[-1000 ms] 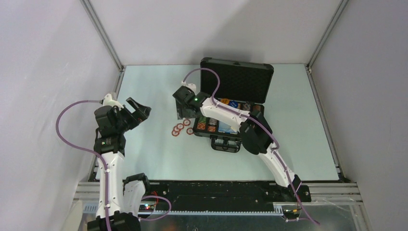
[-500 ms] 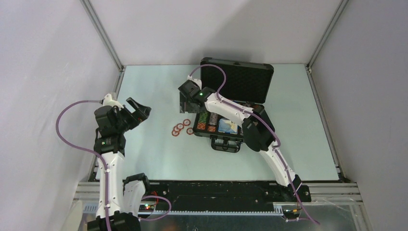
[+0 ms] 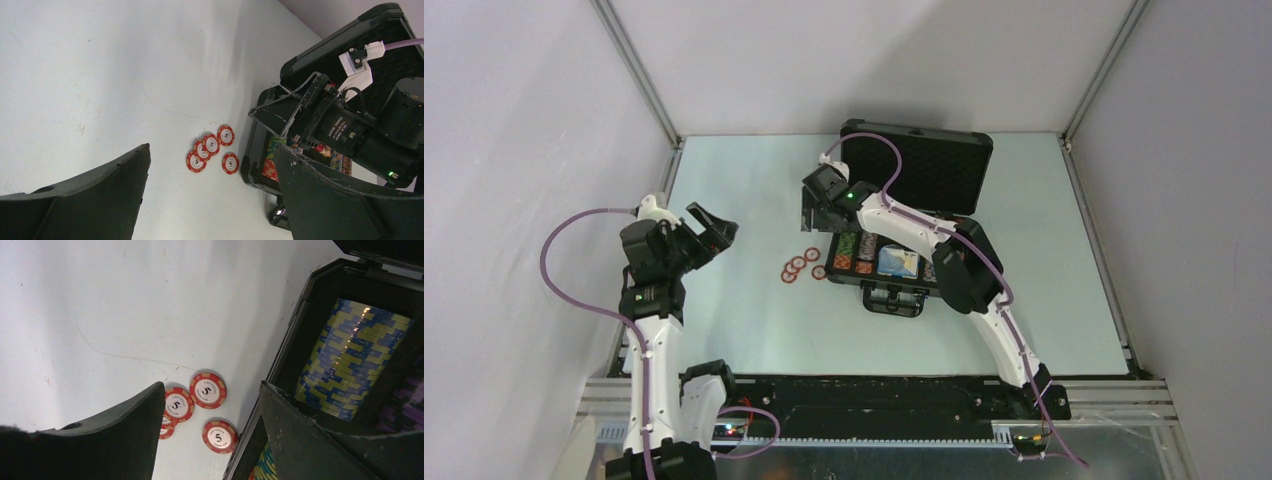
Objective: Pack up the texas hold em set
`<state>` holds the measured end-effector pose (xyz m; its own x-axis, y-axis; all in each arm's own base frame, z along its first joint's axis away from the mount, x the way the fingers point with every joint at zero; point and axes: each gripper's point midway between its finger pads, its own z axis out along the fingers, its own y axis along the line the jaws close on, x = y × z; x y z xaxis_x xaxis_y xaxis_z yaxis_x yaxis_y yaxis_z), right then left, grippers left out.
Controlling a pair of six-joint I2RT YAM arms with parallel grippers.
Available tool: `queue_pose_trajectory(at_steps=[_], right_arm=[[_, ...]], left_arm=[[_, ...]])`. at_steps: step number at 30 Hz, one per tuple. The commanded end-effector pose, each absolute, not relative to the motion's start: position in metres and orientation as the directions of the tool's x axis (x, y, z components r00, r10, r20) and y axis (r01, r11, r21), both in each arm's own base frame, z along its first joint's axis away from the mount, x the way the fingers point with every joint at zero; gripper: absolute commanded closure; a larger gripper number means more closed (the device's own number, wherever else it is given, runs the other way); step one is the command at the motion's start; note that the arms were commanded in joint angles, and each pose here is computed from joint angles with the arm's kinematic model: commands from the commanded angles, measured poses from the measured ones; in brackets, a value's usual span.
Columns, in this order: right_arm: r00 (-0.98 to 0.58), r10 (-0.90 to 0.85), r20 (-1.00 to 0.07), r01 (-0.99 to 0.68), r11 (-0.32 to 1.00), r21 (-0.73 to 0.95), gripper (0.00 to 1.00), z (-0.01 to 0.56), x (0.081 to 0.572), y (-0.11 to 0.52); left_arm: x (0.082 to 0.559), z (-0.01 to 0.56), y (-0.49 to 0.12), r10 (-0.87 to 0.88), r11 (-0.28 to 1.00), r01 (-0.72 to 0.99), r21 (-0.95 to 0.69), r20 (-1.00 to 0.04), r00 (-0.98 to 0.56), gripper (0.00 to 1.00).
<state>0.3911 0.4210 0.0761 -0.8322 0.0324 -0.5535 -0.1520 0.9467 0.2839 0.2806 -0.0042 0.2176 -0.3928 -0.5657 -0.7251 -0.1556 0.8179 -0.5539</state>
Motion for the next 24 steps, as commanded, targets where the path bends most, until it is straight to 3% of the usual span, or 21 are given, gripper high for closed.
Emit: queue_pose_trajectory(at_steps=[1, 24], right_arm=[[-0.965, -0.107, -0.239, -0.048, 0.97, -0.24, 0.24, -0.013, 0.344, 0.259], [-0.973, -0.091, -0.211, -0.023, 0.953, -0.303, 0.23, -0.014, 0.331, 0.218]], left_arm=[[0.281, 0.222, -0.005, -0.562, 0.819, -0.133, -0.557, -0.735, -0.38, 0.03], [0.281, 0.222, -0.005, -0.56, 0.821, -0.13, -0.556, -0.738, -0.378, 0.03]])
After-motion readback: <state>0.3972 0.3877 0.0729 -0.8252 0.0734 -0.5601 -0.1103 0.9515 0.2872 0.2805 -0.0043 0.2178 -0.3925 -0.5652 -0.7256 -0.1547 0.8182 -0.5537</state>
